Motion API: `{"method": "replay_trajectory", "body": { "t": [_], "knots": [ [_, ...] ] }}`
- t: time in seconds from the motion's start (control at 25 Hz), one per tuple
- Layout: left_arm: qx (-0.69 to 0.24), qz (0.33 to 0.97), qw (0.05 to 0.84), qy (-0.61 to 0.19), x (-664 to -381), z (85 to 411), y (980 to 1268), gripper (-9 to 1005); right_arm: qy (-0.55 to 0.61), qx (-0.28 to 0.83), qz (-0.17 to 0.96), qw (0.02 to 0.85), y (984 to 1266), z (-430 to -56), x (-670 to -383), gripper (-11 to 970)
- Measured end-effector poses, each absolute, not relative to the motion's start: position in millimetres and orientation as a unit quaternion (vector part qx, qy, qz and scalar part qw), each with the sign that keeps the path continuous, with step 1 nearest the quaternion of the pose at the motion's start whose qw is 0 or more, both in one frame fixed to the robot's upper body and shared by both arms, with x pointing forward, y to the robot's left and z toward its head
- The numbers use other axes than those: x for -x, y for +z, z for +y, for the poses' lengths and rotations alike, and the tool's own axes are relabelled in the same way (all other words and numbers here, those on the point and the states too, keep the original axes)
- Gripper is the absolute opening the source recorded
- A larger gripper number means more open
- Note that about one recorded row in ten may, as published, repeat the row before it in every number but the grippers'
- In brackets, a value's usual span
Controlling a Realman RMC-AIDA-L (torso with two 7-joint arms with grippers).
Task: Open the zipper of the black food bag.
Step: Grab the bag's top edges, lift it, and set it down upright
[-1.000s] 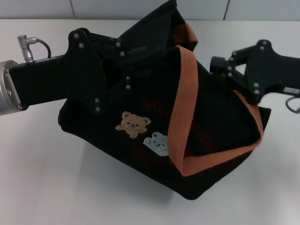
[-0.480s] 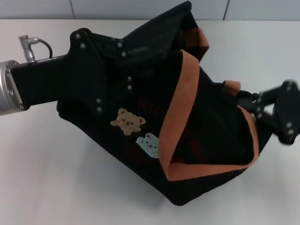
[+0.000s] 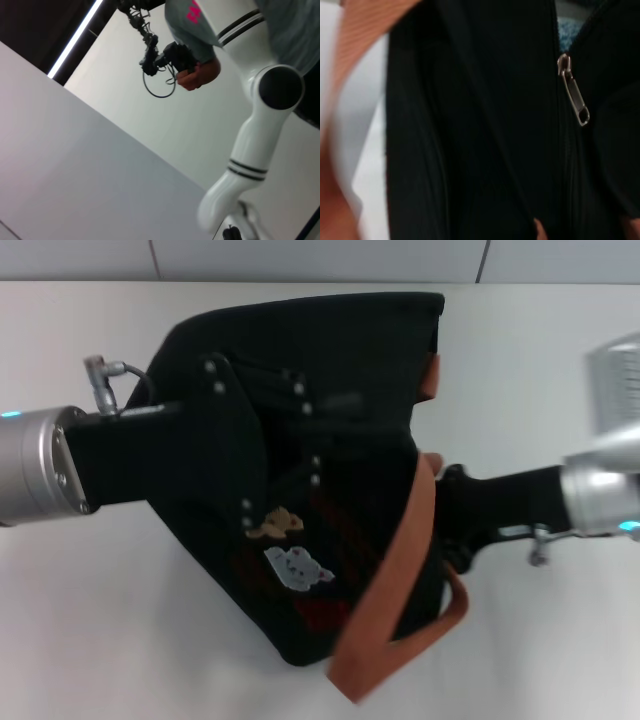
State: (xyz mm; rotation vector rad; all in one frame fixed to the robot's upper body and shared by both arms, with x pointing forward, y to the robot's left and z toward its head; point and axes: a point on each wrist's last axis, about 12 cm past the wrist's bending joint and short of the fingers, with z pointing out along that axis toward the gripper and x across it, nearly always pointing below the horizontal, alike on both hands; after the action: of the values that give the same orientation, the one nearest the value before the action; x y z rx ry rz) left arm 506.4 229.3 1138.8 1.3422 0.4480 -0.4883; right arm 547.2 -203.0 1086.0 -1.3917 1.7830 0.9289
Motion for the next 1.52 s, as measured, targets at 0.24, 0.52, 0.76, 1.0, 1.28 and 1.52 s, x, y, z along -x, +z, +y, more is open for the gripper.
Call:
{"method": "replay_trajectory", "body": {
  "t": [0.24, 0.52, 0.76, 1.0, 1.28, 1.52],
  "knots": [
    [-0.614, 0.211, 0.717, -0.254, -499, 219, 1126, 150, 0.313, 0.550, 0.697, 0.336, 1086, -171, -565, 0],
    [-0.617, 0.207, 0.711, -0.266, -497, 213, 1122, 150, 0.333, 0.518, 0.703, 0.356, 1092, -180, -567, 7],
    [-0.623, 0.210, 0.706, -0.265, -499, 209, 1120, 149, 0.373, 0.471, 0.700, 0.385, 1100, -215, -556, 26],
    [-0.631, 0.210, 0.698, -0.266, -501, 205, 1119, 149, 0.399, 0.424, 0.693, 0.425, 1109, -252, -544, 116],
    [-0.637, 0.205, 0.693, -0.268, -501, 203, 1120, 148, 0.407, 0.405, 0.688, 0.444, 1110, -279, -531, 450],
    [-0.622, 0.195, 0.713, -0.256, -506, 202, 1127, 148, 0.385, 0.434, 0.719, 0.384, 1089, -255, -540, 531]
  ]
}}
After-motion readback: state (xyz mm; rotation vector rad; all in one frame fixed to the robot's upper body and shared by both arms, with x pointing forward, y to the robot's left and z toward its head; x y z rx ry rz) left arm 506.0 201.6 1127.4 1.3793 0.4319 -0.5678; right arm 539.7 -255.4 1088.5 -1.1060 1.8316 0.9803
